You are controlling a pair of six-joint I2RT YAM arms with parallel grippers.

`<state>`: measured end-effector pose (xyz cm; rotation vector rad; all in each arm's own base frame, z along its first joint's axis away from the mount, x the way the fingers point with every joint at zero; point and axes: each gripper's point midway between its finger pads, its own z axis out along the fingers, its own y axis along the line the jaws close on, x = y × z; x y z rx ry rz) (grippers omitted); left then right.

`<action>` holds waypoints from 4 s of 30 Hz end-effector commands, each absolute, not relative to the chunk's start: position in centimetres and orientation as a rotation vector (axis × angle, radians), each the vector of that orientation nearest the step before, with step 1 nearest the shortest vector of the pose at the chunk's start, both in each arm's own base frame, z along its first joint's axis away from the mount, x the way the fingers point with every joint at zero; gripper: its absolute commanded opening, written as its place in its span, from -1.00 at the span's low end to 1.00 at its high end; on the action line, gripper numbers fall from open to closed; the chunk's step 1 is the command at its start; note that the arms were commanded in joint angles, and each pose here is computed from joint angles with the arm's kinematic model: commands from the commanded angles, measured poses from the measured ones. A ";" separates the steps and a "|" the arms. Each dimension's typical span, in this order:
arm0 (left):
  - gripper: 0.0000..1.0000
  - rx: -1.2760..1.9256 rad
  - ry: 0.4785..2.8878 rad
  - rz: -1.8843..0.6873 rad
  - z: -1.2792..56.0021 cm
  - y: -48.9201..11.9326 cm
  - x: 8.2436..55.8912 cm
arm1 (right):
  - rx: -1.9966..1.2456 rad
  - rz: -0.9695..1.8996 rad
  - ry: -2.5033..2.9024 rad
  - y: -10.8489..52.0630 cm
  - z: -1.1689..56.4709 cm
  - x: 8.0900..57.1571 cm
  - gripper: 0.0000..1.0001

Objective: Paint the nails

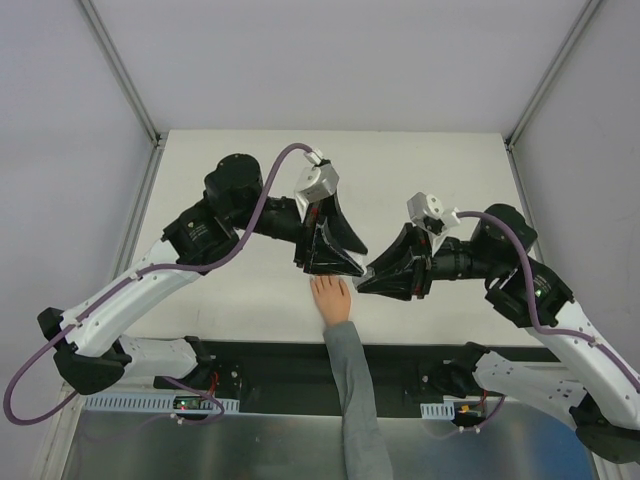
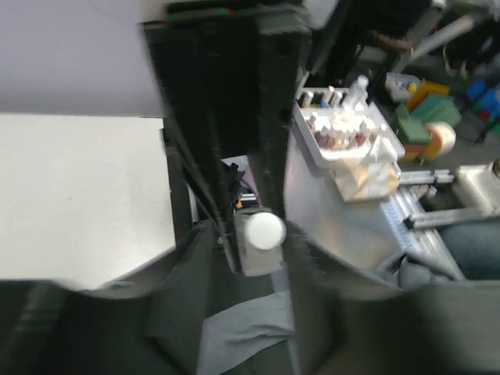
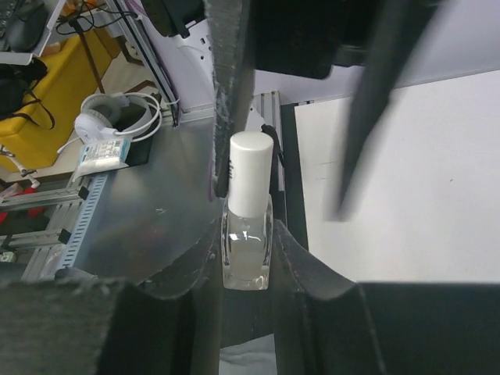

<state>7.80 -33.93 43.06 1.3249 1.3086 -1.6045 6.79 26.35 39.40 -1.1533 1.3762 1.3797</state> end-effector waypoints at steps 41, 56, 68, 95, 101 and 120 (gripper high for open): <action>-0.98 0.658 1.760 -1.297 40.4 -36.0 20.2 | -0.675 0.769 1.620 25.6 38.1 20.2 -0.99; -1.00 1.320 1.133 -1.716 44.7 -32.6 8.3 | -1.286 1.480 1.251 26.2 39.4 7.8 -0.99; 0.63 0.839 1.498 -1.358 45.5 -31.3 15.6 | -1.029 1.125 1.482 25.4 38.1 14.1 -0.99; -0.03 0.518 1.786 -1.118 41.1 -33.2 20.9 | -0.667 0.642 1.555 26.8 39.5 20.2 -0.99; -0.51 0.564 1.797 -1.138 40.4 -34.0 20.4 | -0.664 0.644 1.547 27.1 39.7 20.2 -0.99; -0.99 1.337 1.286 -1.664 45.1 -33.7 7.4 | -1.303 1.453 1.252 26.3 39.1 7.5 -0.99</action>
